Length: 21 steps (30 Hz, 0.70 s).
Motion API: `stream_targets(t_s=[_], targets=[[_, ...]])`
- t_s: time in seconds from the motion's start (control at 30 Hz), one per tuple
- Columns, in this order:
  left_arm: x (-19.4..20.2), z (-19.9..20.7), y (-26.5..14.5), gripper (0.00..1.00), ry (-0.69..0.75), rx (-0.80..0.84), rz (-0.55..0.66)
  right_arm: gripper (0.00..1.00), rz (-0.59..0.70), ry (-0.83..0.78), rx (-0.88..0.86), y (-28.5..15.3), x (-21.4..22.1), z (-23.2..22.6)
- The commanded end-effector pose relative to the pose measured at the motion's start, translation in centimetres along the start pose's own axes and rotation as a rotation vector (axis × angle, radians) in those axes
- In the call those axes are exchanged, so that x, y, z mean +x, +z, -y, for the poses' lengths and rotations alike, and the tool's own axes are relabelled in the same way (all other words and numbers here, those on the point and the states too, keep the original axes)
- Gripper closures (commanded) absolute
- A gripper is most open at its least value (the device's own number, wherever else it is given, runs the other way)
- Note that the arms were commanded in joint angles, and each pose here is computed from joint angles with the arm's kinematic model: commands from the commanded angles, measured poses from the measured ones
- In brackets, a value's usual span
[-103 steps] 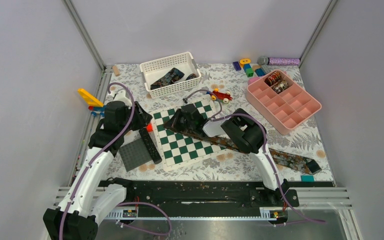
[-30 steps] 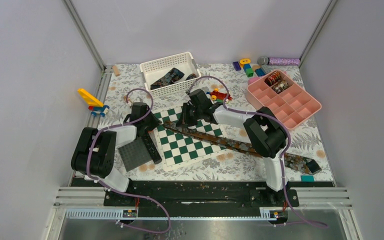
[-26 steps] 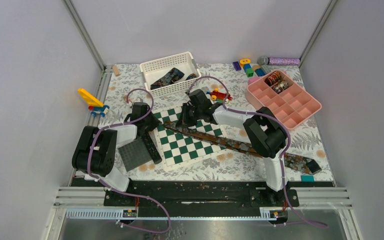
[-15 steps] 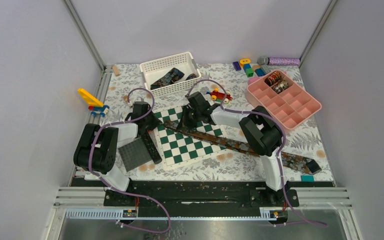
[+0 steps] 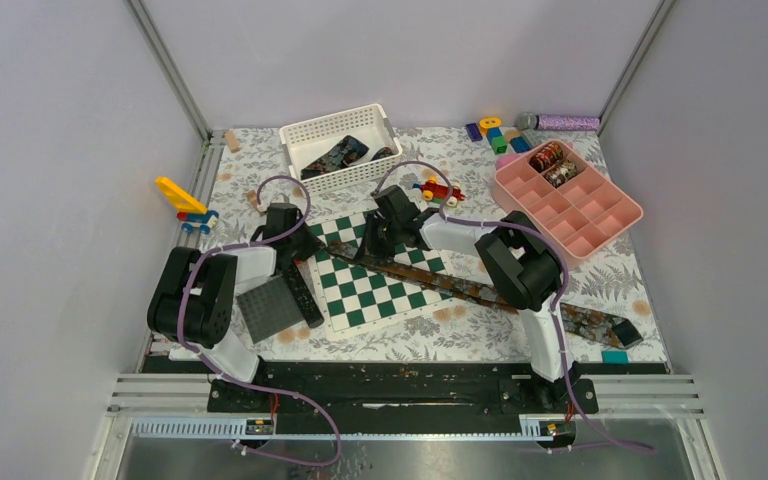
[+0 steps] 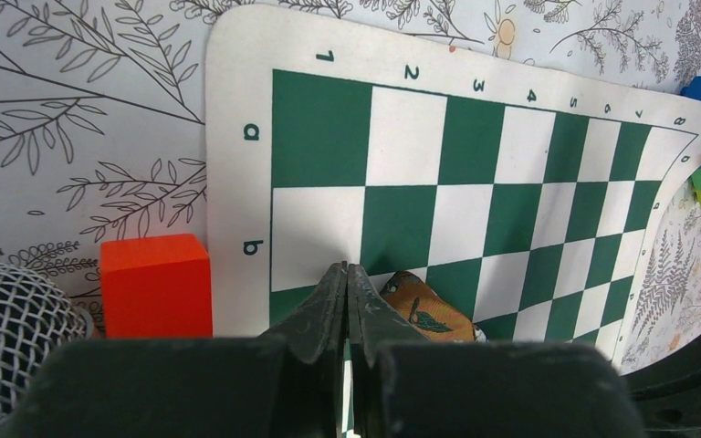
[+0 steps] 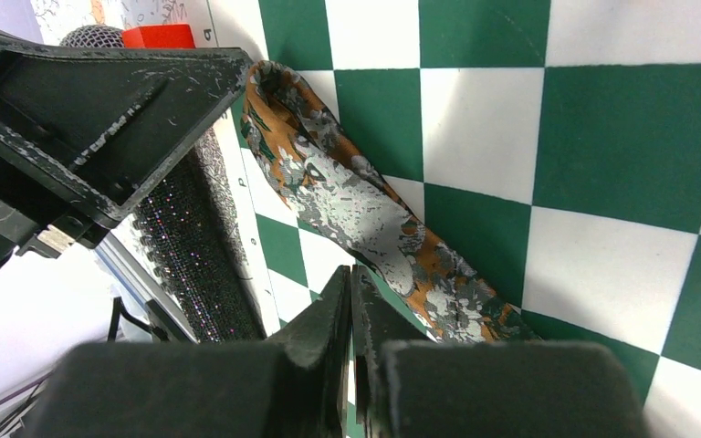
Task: Roll the ties
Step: Roll the tie at the center of the board.
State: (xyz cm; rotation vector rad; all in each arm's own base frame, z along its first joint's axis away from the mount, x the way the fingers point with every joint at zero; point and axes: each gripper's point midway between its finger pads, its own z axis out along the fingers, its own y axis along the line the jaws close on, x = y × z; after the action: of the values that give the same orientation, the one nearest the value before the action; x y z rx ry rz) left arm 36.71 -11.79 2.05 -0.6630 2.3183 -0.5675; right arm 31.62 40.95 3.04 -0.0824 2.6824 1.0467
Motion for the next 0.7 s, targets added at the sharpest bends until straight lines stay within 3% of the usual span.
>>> stream_targets(t_s=[0.0,0.67], targets=[[-0.6,1.3,0.2,1.0,0.023,0.047,0.015,1.0,0.072,-0.038,-0.073,-0.9,-2.0,-3.3],[-0.4,1.3,0.3,1.0,0.026,0.051,0.005,1.0,0.095,-0.021,-0.021,1.1,-3.1,-2.1]])
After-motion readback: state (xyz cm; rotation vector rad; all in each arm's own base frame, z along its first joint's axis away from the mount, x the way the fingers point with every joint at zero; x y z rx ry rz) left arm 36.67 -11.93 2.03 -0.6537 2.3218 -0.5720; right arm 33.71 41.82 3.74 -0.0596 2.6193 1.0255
